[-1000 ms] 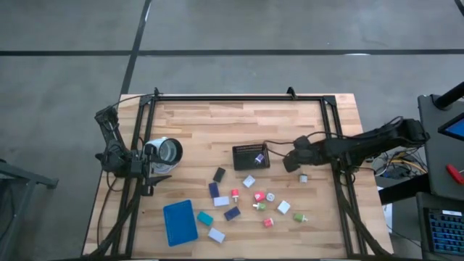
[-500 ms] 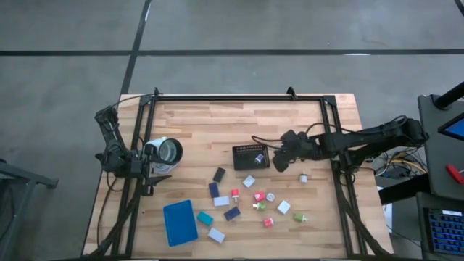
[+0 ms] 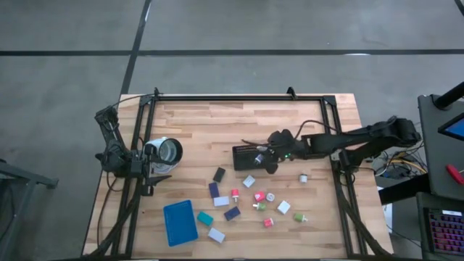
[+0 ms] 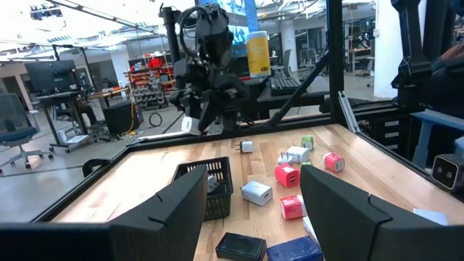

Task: Pick & Place Office items
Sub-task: Put the top white black charger adapter into the black bin

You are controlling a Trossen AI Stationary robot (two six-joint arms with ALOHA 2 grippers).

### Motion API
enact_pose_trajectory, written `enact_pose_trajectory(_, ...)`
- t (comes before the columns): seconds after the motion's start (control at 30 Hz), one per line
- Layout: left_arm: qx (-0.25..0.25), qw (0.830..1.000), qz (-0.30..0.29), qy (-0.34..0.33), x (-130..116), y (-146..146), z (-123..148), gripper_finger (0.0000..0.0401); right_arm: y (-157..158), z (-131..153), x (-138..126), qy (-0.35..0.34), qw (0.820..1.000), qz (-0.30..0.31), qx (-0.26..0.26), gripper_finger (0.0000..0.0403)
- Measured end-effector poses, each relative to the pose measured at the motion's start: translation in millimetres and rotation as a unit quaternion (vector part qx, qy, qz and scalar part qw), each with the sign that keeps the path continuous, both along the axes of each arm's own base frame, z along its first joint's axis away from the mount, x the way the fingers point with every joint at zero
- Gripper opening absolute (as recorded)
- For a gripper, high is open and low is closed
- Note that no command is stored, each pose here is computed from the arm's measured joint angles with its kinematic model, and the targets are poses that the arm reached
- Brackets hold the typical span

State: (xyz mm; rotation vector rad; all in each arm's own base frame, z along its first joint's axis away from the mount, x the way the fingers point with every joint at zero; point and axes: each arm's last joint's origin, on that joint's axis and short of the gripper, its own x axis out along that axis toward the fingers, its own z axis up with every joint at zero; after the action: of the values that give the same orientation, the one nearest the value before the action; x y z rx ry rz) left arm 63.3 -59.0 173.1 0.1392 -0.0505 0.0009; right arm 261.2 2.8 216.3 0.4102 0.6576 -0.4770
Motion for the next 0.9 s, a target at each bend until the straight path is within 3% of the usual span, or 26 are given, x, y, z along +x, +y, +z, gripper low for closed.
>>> enact_pose_trajectory(0.3,0.000,1.000,0.000,0.000,0.0,0.0,0.0,0.0225,-1.6,-32.0,25.7,0.022,0.996,0.083,0.034,0.0146)
enact_pose_trajectory(0.57,0.000,1.000,0.000,0.000,0.0,0.0,-0.1,0.0225,-8.1,-40.6,44.5,0.049,0.994,0.093,0.023,0.0146)
enact_pose_trajectory(0.9,0.000,1.000,0.000,0.000,0.0,0.0,-0.1,0.0225,-12.9,-51.3,69.4,0.124,0.986,0.101,0.052,0.0146)
